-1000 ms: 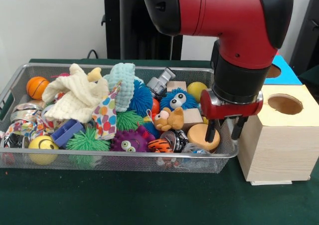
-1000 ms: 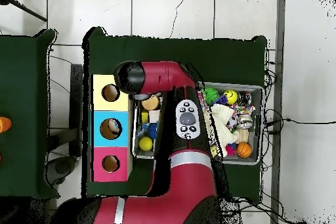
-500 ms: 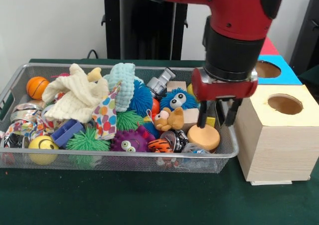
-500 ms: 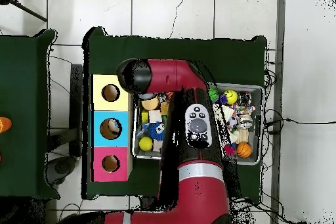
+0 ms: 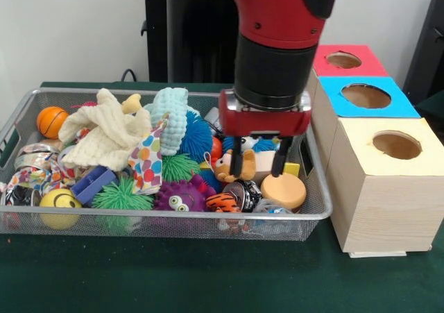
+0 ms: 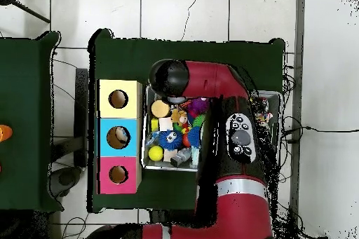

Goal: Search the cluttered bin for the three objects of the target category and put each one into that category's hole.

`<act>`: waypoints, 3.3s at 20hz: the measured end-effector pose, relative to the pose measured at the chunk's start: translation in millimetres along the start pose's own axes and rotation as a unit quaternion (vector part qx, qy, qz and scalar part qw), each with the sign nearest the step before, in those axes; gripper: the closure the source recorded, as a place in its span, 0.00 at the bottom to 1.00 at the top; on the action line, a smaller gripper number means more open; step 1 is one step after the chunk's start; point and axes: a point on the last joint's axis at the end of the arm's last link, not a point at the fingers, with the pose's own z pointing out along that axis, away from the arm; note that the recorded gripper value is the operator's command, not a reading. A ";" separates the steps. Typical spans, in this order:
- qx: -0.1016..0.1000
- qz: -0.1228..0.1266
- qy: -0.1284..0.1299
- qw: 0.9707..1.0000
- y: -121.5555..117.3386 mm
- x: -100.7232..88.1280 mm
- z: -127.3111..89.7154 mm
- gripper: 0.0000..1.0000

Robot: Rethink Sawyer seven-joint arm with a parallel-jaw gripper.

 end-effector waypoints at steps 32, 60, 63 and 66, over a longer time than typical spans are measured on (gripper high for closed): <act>0.001 -0.029 0.012 1.000 35.3 0.6 29.0 0.00; 0.005 -0.038 -0.001 0.999 48.8 -21.9 54.6 0.00; 0.005 -0.038 -0.002 0.999 48.0 -24.4 61.0 0.00; 0.005 -0.036 -0.006 0.999 46.4 -28.7 63.0 0.00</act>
